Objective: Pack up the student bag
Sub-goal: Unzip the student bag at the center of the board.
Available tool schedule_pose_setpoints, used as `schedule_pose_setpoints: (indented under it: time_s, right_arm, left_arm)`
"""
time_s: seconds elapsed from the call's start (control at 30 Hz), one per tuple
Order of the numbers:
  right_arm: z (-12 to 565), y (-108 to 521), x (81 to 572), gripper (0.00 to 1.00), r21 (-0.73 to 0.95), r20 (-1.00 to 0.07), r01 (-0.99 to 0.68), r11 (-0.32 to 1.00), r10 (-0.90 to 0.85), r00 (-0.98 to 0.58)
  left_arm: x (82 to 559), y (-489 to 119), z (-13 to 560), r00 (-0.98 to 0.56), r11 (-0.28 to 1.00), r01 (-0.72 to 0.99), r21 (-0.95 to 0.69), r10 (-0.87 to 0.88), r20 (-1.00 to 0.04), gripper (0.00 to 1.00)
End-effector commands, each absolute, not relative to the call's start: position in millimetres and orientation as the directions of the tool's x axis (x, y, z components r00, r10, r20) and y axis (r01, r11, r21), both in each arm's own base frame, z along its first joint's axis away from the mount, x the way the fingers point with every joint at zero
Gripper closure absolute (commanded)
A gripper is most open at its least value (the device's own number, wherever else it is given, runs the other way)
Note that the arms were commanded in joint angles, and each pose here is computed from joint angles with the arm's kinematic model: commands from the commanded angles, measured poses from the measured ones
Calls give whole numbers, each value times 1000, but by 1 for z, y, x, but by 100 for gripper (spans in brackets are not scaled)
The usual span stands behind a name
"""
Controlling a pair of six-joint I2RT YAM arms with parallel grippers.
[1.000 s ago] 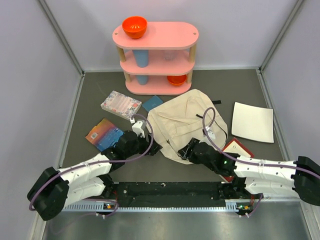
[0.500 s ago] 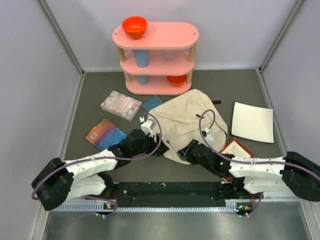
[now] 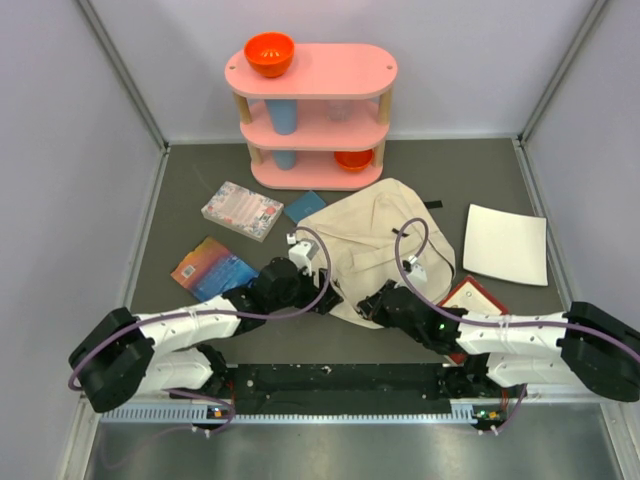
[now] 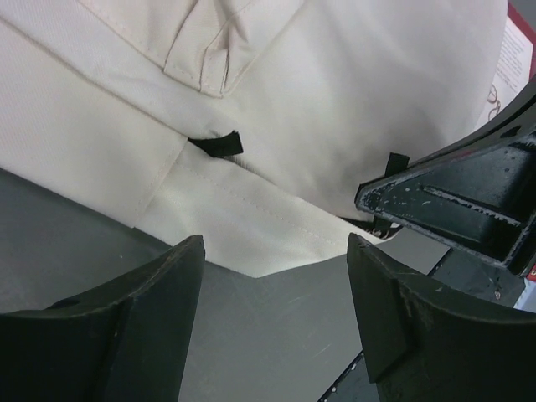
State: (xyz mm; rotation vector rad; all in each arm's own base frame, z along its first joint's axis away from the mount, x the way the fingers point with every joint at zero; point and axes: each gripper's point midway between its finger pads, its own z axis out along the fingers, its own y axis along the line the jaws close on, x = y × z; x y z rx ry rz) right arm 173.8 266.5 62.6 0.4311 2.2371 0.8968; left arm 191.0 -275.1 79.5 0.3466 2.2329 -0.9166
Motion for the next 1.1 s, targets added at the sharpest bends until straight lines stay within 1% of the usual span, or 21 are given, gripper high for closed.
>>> schedule_pose_setpoints:
  time_s: [0.0,0.07,0.17,0.27,0.3,0.33,0.5,0.67,0.77,1.07]
  right_arm:
    - [78,266,184,100,717,-507,17,697,537,-674]
    - [78,263,184,100,707,-518,14,707,531,-671]
    - [81,258,183,100,698,-531,10,716,527,-664]
    - [84,254,184,100,693,-542,7,721,528,-653]
    - [84,252,184,100,688,-547,9,726,526,-651]
    - [84,251,184,100,686,-549,7,727,525,-650]
    - [87,249,185,100,681,-559,4,732,523,-643]
    - [84,250,185,100,683,-560,-2,730,522,-644]
    - [81,252,184,100,685,-560,-10,729,517,-647]
    - [72,261,178,100,679,-560,-32,733,490,-668]
  left_arm:
    - [208,-293,110,-633,681,556,-476,-24,-774,25]
    - [213,-295,113,-614,690,576,-437,12,-789,25]
    - [216,-295,104,-620,707,586,-396,76,-781,25]
    - [214,-300,94,-665,716,574,-397,124,-737,25]
    - [211,-304,90,-698,711,565,-418,143,-701,25]
    - [209,-307,90,-711,706,562,-430,147,-688,27]
    - [197,-315,80,-782,687,509,-518,118,-612,27]
    - [190,-315,68,-853,721,414,-556,94,-513,27]
    - [190,-319,62,-878,730,368,-577,68,-474,27]
    - [197,-326,56,-913,748,256,-612,-21,-407,26]
